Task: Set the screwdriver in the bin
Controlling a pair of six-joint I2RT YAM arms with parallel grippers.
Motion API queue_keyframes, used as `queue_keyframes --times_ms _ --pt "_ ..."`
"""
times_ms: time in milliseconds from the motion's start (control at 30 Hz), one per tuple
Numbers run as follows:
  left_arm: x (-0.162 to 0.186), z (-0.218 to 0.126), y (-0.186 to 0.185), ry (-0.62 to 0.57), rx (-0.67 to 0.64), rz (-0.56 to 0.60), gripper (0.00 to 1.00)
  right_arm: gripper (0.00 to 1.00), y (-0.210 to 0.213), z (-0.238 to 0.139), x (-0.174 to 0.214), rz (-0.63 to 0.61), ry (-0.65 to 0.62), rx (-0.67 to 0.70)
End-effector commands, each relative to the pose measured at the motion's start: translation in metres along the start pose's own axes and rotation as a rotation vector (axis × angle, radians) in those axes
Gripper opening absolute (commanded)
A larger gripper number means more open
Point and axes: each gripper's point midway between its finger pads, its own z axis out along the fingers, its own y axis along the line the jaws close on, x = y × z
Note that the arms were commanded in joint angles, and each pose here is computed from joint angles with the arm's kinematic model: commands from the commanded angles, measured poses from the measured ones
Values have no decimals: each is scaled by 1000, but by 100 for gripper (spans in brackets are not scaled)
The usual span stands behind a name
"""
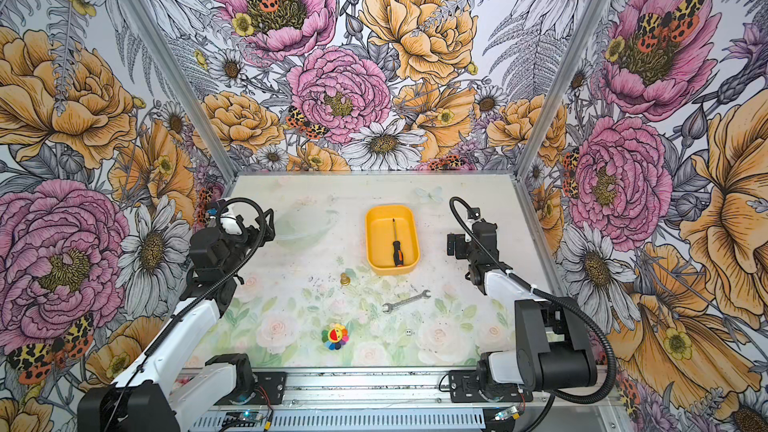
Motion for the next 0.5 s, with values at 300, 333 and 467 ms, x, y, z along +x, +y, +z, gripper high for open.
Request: queue_keyframes --times_ms 300,333,467 --pt "15 14 22 -48 -70 149 99 99 -31 -3 -25 67 -272 86" --pt "18 15 23 -47 -70 145 99 99 -32 -1 -23 69 -273 89" --pt "30 22 27 -29 -78 141 99 99 -29 10 -14 61 -255 73"
